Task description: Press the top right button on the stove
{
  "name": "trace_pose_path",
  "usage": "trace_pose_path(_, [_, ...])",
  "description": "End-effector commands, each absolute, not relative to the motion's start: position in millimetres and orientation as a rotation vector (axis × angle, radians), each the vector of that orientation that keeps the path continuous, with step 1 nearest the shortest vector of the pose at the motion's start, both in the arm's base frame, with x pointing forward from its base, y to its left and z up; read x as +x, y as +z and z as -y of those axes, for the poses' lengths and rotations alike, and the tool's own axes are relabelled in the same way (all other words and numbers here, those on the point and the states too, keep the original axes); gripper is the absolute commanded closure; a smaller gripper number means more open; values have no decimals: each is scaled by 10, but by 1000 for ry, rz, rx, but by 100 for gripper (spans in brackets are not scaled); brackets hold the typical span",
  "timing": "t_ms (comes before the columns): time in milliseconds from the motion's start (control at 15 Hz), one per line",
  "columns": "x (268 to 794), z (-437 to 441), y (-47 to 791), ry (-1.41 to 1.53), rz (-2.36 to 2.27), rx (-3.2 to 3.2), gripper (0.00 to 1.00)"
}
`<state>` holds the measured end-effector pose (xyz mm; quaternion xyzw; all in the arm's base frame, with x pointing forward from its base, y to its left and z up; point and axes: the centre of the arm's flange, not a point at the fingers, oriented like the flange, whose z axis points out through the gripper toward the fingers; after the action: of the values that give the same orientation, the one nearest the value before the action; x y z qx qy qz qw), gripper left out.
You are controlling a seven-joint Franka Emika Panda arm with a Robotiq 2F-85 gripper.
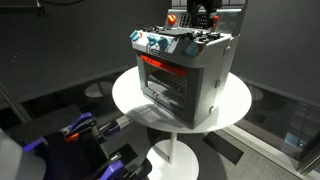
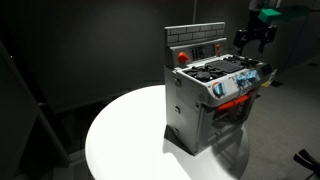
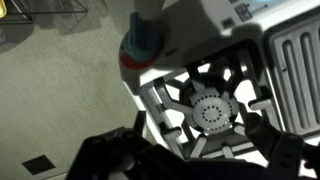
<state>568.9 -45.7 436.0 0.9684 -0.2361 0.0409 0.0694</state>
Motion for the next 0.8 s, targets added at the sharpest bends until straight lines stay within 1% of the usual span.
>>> trace_pose_path(0, [5297,505,4462,-3,600,2954,0])
trace_pose_path(400, [4851,479,4522,-69,408,2990,0])
trace_pose_path(733, [4670,472,4543,-63,323,2999,0])
